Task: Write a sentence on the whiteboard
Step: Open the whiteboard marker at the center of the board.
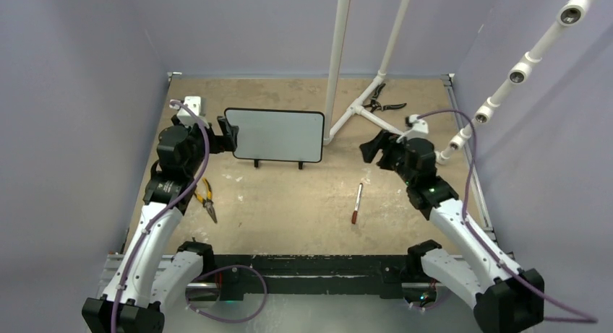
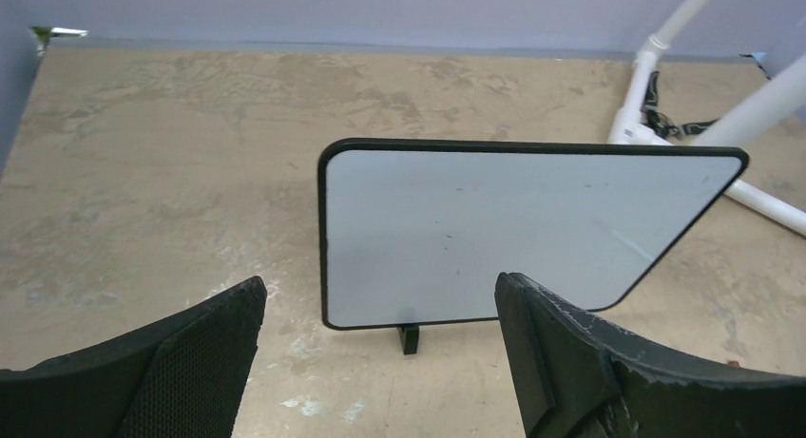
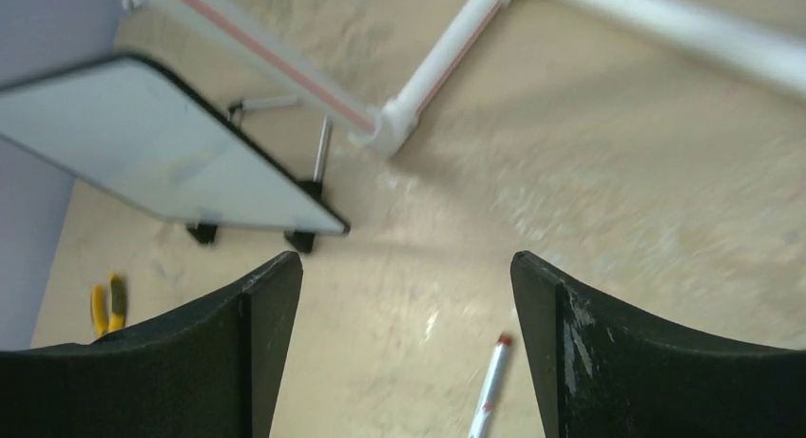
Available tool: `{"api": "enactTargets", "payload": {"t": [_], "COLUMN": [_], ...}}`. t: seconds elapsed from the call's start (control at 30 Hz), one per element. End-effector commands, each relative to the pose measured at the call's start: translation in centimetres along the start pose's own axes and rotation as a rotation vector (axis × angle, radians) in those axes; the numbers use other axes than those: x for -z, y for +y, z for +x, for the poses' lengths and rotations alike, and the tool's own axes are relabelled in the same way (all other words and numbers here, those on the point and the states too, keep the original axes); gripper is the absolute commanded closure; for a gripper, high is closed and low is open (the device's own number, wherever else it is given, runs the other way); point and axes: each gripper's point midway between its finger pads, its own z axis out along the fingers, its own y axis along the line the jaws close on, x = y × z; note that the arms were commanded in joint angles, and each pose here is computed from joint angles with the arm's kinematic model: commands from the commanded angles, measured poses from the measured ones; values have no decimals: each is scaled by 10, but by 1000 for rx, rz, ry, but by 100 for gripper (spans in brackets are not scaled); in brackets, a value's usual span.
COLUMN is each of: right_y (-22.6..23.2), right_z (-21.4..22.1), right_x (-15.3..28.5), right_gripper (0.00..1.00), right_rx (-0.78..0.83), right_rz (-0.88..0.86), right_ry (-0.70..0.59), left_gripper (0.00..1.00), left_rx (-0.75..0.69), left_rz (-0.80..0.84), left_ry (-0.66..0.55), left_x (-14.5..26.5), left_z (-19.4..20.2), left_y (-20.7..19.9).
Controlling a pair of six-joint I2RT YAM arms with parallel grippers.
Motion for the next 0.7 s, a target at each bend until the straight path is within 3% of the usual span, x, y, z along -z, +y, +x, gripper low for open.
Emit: {"api": "enactTargets", "payload": {"t": [0.0, 0.23, 0.67], "right_y": [-7, -21, -34], "right_z": [67, 140, 189], "right_x": [-5, -5, -11], "right_gripper": [19, 23, 39], "right_rx": [-79, -53, 19], "right_rz": [139, 304, 415], "right_ry": [200, 383, 463], "left_gripper": [11, 15, 18], "left_rx": [-2, 14, 81], "left_rz": [135, 191, 260], "left_ry": [-35, 6, 92], "left_x": [2, 10, 15], "left_z": [-6, 10, 42], "left_y": [-26, -41, -66]}}
